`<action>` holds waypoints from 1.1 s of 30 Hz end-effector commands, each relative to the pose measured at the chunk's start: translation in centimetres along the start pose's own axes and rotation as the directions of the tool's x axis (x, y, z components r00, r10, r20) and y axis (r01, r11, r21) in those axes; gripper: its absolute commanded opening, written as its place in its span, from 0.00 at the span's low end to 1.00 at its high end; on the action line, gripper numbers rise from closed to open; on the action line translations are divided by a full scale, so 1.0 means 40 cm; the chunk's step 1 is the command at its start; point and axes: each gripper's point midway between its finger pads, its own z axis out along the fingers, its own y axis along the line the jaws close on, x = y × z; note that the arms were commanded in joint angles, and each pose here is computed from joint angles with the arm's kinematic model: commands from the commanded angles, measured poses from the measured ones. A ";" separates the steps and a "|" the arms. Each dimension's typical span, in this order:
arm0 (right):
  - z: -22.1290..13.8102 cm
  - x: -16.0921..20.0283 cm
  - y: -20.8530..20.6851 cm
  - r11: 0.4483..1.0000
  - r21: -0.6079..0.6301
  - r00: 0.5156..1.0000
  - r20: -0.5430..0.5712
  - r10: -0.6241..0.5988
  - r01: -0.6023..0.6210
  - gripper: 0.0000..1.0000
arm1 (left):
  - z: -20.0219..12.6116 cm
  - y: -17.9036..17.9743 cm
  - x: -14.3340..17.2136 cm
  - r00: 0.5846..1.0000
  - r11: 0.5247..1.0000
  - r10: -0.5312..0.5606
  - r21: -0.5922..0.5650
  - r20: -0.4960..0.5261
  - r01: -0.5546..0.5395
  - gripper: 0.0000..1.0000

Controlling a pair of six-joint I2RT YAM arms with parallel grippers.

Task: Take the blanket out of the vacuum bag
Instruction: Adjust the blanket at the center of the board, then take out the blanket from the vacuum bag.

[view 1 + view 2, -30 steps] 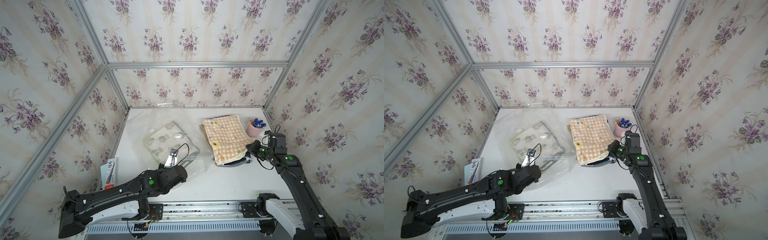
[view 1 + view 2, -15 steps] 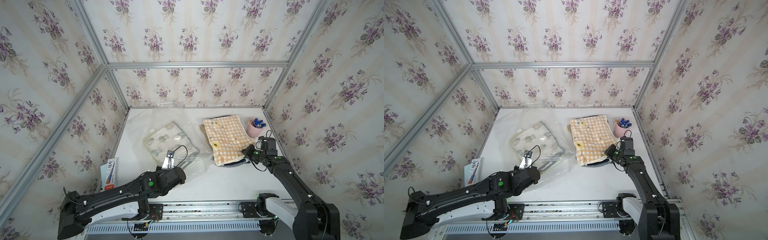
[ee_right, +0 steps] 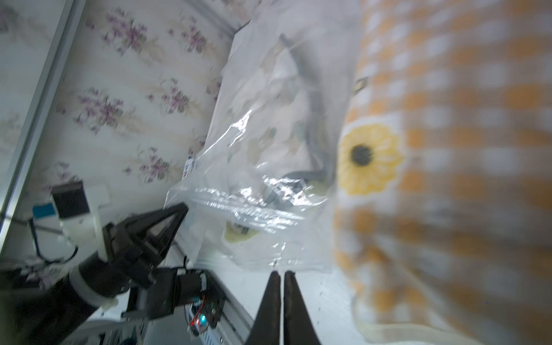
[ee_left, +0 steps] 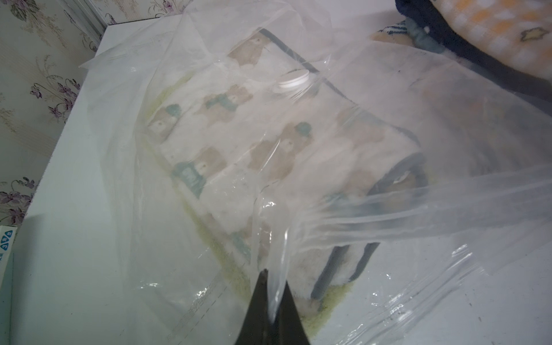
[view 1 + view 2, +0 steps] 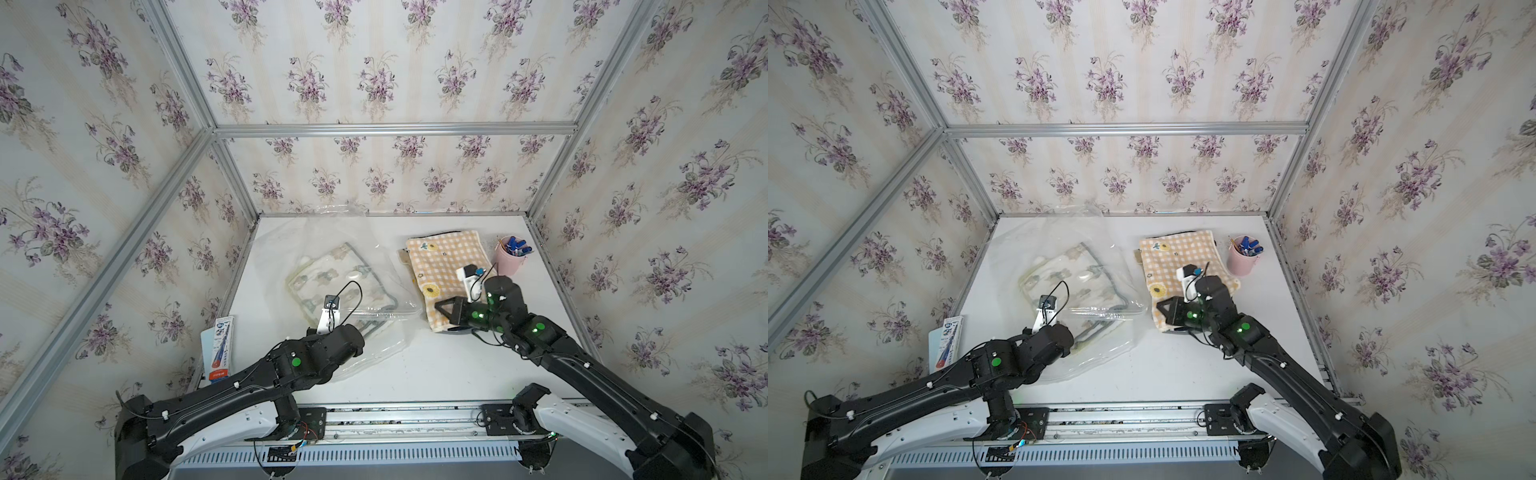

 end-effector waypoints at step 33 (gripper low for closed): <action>0.413 0.226 0.109 0.878 -0.231 0.901 0.017 0.434 -0.419 0.09 | -0.022 -0.084 -0.088 0.996 0.982 -0.089 0.168 -0.004 0.088 0.06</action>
